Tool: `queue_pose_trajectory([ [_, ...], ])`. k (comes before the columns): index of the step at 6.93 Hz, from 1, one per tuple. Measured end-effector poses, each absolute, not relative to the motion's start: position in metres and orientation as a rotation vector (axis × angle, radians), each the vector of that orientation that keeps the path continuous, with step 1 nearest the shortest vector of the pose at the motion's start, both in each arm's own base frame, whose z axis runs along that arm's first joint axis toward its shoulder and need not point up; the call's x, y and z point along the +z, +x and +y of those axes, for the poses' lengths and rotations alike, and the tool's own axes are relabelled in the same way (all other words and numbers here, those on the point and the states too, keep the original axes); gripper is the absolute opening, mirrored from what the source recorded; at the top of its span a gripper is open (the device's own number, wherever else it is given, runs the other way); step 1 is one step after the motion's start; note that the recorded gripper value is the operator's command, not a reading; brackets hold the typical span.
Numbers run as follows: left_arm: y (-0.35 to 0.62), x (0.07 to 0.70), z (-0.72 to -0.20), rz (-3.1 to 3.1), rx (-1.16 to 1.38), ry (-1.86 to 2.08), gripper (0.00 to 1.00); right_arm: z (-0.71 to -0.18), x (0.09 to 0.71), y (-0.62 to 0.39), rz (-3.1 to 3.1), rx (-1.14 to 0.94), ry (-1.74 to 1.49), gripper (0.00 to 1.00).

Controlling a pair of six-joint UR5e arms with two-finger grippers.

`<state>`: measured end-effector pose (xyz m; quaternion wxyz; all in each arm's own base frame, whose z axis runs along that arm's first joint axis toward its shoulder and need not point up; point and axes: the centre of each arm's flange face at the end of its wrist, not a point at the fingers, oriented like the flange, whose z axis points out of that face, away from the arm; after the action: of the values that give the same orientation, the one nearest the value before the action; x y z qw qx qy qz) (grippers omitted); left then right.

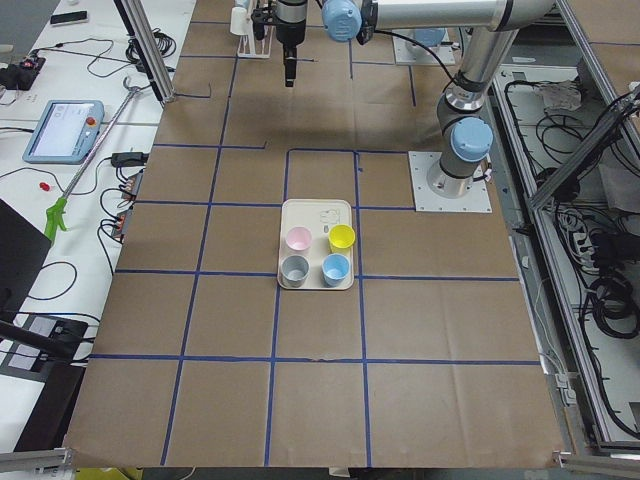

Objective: Transfer IKEA cup to right arm and place on rack

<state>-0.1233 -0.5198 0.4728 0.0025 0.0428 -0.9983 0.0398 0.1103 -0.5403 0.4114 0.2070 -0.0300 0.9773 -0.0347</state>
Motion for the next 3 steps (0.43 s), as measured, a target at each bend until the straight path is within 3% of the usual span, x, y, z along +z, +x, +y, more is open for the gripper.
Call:
queue_pose_trajectory([
  [3, -0.126, 0.468, -0.517, -3.136, 0.069, 0.119, 1.00, -0.504, 0.459, 0.143, 2.926, 0.000, 0.008, 1.00],
])
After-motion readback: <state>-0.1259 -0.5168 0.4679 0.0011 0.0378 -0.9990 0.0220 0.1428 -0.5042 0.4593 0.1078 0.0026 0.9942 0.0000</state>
